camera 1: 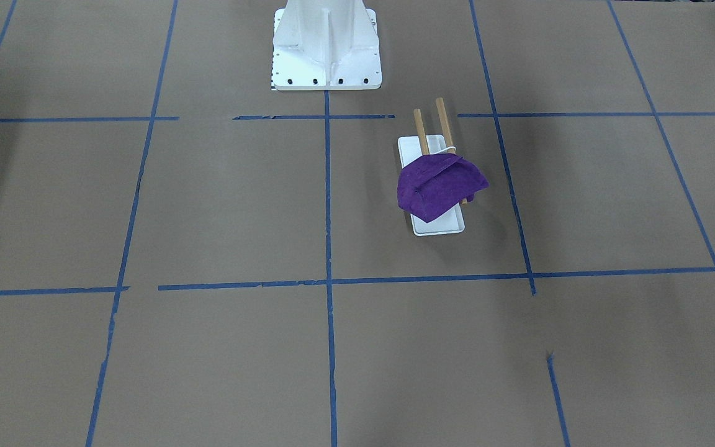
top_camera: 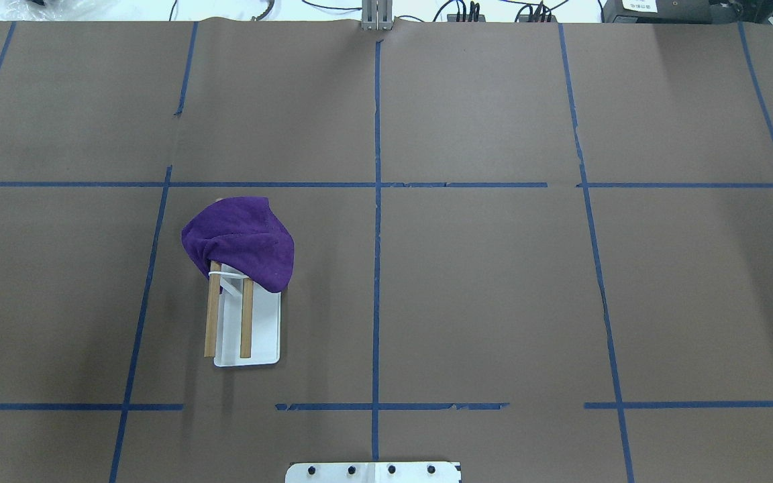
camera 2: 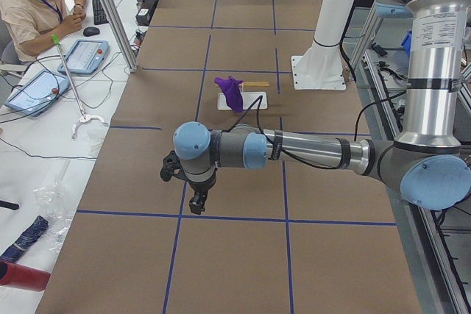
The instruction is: Hang towel on rack
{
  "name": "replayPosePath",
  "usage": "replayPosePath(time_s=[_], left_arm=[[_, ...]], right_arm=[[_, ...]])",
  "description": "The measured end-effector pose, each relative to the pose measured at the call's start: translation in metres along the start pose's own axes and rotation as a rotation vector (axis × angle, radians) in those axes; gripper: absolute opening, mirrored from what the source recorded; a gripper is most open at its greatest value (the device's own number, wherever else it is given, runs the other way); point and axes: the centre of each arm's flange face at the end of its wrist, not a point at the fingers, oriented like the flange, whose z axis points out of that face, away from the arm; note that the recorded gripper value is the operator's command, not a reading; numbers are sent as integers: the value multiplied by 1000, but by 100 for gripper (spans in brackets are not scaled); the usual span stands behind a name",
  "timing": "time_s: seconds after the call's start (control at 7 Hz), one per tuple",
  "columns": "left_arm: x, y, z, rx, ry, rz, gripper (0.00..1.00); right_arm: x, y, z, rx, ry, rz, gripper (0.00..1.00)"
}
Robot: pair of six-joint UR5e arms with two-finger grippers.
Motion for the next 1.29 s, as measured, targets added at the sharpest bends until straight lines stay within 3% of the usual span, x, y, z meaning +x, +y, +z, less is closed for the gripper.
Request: replayPosePath(time_s=[0.29, 0.71, 1.29], left_arm=[[-7, 11, 6, -15, -14, -14, 100], [6, 7, -14, 9, -84, 25, 100], [11, 2, -18, 20, -86, 32, 100]], right_arm=[[-1, 0, -1, 3, -4, -2, 100], [-1, 0, 0, 5, -6, -4, 100], [0, 0, 1, 3, -6, -1, 100]])
